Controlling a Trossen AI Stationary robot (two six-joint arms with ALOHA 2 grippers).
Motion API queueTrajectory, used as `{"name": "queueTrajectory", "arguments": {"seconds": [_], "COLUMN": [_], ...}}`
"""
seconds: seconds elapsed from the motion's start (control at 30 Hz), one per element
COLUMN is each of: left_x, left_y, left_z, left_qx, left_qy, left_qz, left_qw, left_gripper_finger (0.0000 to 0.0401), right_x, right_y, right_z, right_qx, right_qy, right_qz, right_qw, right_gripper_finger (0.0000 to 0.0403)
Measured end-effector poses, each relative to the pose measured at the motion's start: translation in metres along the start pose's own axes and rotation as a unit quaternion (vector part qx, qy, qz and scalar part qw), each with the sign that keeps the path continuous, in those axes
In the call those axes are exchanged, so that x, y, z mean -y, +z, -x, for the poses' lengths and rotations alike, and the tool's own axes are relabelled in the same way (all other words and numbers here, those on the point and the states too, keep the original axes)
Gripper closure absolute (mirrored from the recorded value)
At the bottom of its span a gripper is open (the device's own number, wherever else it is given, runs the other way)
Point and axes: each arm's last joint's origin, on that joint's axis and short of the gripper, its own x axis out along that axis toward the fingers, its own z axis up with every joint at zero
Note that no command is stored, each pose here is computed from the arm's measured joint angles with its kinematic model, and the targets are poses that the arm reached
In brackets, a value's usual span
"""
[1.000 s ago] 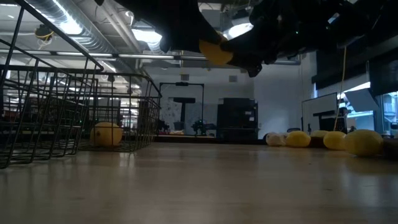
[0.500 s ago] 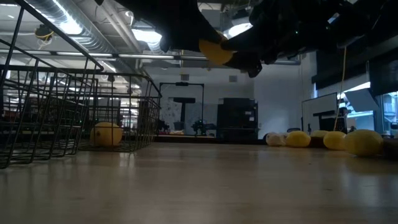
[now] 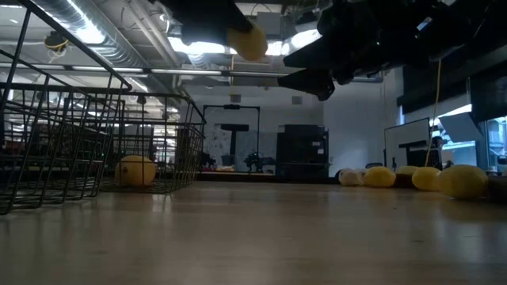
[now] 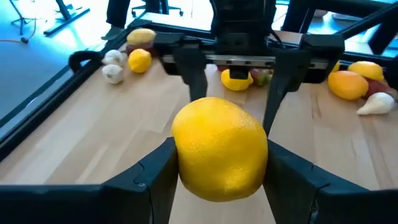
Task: Sort produce into baskets
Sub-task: Put the lemon in the middle wire basket
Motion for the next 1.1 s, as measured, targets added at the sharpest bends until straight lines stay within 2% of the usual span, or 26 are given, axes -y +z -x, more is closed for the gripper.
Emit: {"name": "queueTrajectory", "arguments": {"seconds": [0.27, 0.53, 0.77, 1.1], "left_x": [-0.017, -0.032, -0.041, -0.056], "left_y": [0.003, -0.007, -0.020, -0.034], "left_z": [0.034, 0.058, 0.063, 0.069], "left_qx": [-0.019, -0.067, -0.107, -0.152], "left_qy": [0.044, 0.109, 0.173, 0.258], "left_qz": [0.034, 0.067, 0.099, 0.170], "left_qw": [0.998, 0.990, 0.974, 0.939], "left_gripper_finger": [0.0207, 0.0207, 0.0207, 0.0195], "right_x": [0.000, 0.000, 0.000, 0.000], "right_y": [-0.001, -0.001, -0.001, -0.001], "right_z": [0.000, 0.000, 0.000, 0.000], "right_qx": [-0.003, -0.003, -0.003, -0.004], "right_qy": [0.000, 0.000, 0.000, 0.000], "right_qz": [0.000, 0.000, 0.000, 0.000], "right_qw": [1.000, 1.000, 1.000, 1.000], "right_gripper_finger": [0.0111, 0.0111, 0.0111, 0.0111]}}
